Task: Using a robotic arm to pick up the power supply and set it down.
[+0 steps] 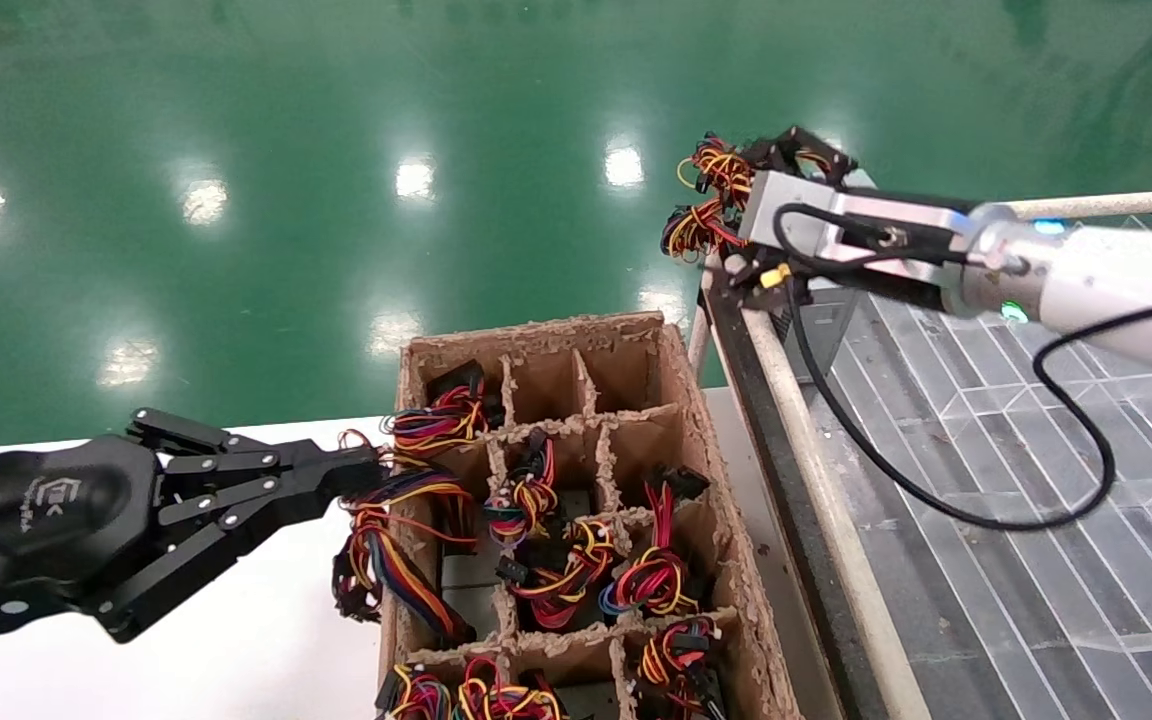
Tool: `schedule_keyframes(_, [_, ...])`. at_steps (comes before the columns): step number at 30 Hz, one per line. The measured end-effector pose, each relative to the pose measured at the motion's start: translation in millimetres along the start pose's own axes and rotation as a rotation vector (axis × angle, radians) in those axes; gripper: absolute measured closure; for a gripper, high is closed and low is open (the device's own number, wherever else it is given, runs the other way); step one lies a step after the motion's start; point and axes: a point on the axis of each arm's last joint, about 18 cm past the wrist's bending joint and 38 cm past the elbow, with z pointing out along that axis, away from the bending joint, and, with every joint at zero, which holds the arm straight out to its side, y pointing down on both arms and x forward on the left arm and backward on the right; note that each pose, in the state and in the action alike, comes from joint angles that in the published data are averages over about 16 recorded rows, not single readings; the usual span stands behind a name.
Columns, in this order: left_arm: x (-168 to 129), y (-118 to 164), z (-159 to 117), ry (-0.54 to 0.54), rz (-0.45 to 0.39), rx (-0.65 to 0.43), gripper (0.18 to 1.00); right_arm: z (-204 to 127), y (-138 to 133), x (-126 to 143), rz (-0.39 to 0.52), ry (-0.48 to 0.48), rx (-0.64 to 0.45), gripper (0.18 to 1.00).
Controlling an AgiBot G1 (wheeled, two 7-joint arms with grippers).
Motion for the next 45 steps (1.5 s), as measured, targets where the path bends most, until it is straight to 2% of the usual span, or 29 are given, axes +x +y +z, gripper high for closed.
schedule_keyframes(14, [0, 0, 0, 0.0, 0.0, 0.0, 0.992, -48, -13, -47, 0.313, -0.154, 0.203, 0.179])
schedule_keyframes(26, [0, 0, 0, 0.0, 0.0, 0.0, 0.936, -102, -36, -77, 0.529, -0.312, 0.381, 0.179])
schedule_keyframes(32, [0, 0, 0, 0.0, 0.0, 0.0, 0.863, -132, -51, -89, 0.617, -0.402, 0.468, 0.179])
schedule_keyframes(38, [0, 0, 0, 0.0, 0.0, 0.0, 0.753, -163, -65, -99, 0.688, -0.493, 0.547, 0.179])
schedule_keyframes(45, [0, 0, 0, 0.0, 0.0, 0.0, 0.583, -187, -77, -105, 0.731, -0.567, 0.607, 0.179])
